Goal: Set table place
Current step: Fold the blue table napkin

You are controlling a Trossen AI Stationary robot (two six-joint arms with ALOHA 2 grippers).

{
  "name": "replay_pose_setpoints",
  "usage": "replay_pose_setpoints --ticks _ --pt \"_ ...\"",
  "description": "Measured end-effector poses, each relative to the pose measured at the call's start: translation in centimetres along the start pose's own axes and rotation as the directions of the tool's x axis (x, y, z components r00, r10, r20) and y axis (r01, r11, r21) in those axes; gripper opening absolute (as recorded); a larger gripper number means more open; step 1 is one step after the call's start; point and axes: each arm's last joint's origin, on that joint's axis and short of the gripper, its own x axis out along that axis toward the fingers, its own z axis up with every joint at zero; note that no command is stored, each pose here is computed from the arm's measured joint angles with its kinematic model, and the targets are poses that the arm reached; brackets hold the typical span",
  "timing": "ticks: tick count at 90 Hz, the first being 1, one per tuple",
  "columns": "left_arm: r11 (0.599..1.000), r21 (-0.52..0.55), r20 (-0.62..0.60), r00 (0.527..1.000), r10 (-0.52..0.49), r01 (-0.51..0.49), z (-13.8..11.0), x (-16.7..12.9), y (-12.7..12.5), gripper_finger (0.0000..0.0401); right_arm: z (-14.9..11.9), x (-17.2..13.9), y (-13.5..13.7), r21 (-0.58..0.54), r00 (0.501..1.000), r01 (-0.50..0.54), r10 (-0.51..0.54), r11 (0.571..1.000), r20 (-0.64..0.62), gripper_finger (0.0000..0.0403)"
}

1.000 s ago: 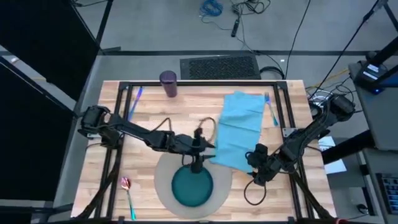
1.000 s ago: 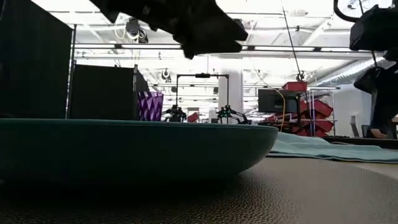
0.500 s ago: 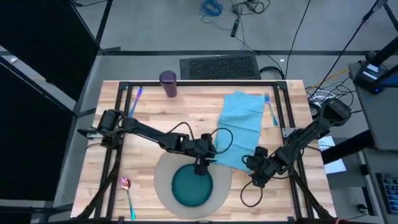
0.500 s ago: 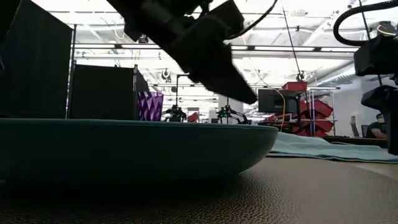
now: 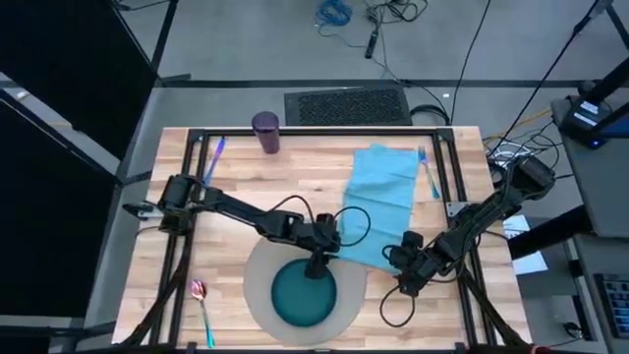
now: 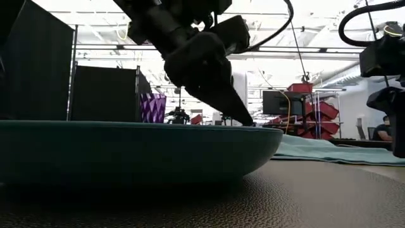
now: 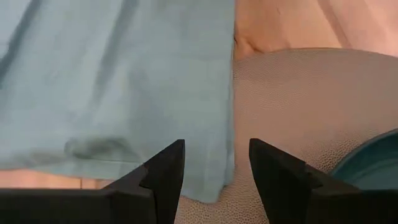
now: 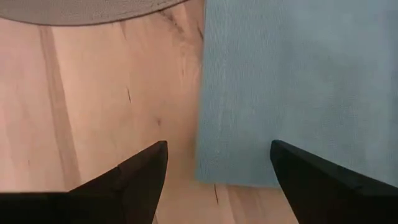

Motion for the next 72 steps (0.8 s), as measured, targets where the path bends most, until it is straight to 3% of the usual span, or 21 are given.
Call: replay_pose_setpoints --ticks 33,72 --pt "1.000 -0.004 -0.069 0.997 -0.030 0.030 -1.6 2.4 -0.1 0.0166 0.0 0.0 0.0 0.003 1.000 -0.002 0.002 1.000 0.002 0.0277" --pt "0.999 -0.033 -0.096 0.995 -0.016 0.013 -1.9 2.9 0.1 0.0166 0.0 0.0 0.0 0.017 1.000 -0.002 0.002 1.000 0.007 0.0277"
